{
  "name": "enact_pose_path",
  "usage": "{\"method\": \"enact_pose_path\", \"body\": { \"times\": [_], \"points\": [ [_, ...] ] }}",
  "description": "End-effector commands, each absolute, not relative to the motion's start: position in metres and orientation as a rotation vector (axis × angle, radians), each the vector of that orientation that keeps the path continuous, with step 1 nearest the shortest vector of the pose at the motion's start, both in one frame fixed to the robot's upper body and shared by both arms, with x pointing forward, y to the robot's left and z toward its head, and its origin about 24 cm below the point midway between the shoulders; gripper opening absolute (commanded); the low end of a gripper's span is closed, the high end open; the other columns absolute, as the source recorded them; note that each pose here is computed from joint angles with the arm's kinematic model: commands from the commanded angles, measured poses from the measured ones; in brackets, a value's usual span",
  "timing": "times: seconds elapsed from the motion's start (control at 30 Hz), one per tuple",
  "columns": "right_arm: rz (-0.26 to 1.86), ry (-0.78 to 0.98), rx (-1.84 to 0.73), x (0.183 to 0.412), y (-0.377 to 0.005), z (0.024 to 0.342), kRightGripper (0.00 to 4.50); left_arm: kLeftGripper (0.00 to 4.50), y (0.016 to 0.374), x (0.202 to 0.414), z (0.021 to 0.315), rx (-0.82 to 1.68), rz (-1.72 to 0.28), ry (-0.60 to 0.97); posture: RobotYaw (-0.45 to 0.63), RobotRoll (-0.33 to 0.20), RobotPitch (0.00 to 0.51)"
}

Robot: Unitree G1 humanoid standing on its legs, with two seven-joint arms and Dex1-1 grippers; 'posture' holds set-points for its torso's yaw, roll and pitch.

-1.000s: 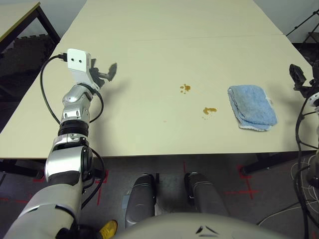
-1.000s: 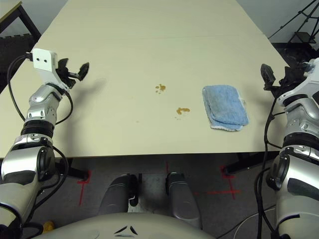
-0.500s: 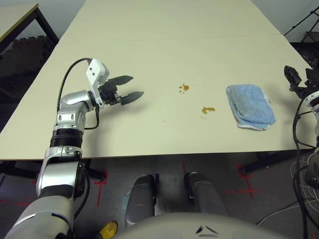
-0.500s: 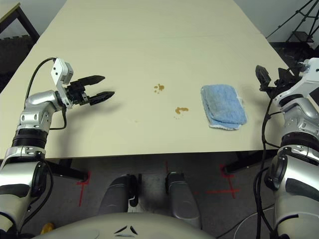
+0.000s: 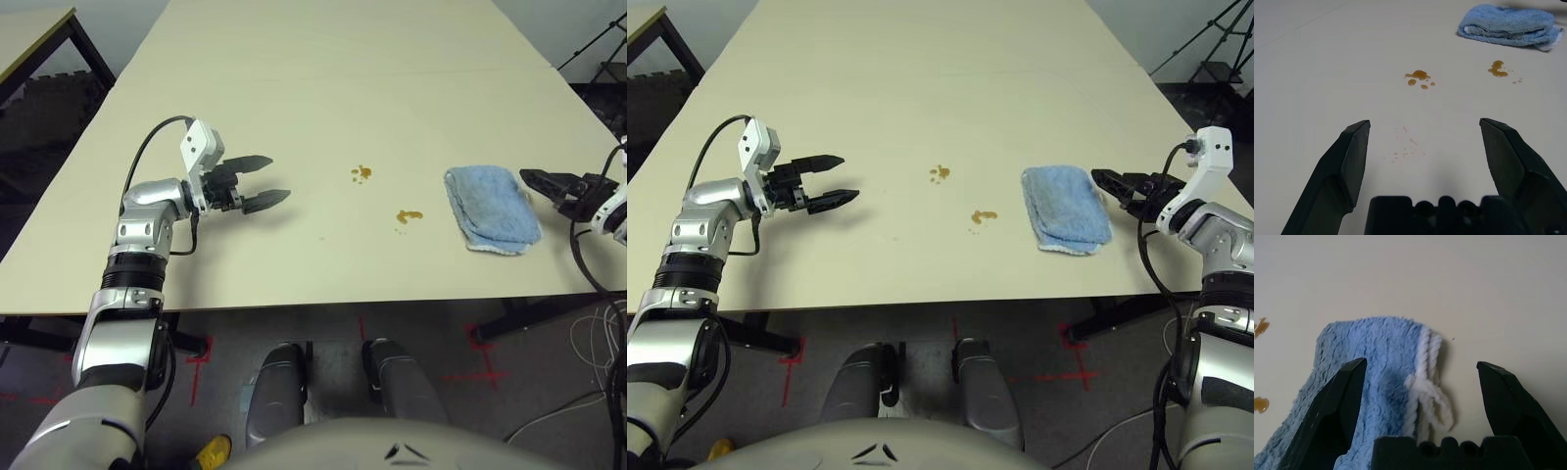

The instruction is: Wipe the water off the table with a rag.

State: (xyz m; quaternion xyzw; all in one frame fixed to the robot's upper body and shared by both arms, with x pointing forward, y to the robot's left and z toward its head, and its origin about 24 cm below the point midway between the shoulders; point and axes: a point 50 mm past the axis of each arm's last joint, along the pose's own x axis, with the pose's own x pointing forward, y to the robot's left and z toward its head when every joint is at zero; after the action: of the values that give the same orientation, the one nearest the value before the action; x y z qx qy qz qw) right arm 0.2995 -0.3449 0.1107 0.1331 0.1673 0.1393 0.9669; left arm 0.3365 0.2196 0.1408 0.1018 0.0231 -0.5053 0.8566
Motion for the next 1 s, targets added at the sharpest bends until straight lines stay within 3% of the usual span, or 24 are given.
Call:
{"method": "enact_pose_path", "body": {
  "times": [0.03,0.63,0.83,0.93,1.0],
  "points": [
    [0.286,0.376,0.274,0.297,-0.342,0.103,4.48,4.5,0.218,0.338,0.141,0.231,-1.06,0.05,-0.16,0.0,0.112],
    [0.541,0.518,0.314,0.285,-0.285,0.075,4.48,4.5,0.219,0.339,0.14,0.238,-1.037,0.049,-0.15,0.0,0.107],
    [0.517,0.502,0.287,0.288,-0.283,0.074,4.48,4.5,0.219,0.34,0.139,0.241,-1.032,0.045,-0.15,0.0,0.101],
    [0.474,0.482,0.267,0.293,-0.288,0.075,3.83,4.5,0.219,0.34,0.14,0.243,-1.028,0.042,-0.15,0.0,0.099],
    [0.458,0.47,0.244,0.295,-0.29,0.076,3.12,4.5,0.219,0.341,0.14,0.245,-1.026,0.041,-0.15,0.0,0.099]
  ]
}}
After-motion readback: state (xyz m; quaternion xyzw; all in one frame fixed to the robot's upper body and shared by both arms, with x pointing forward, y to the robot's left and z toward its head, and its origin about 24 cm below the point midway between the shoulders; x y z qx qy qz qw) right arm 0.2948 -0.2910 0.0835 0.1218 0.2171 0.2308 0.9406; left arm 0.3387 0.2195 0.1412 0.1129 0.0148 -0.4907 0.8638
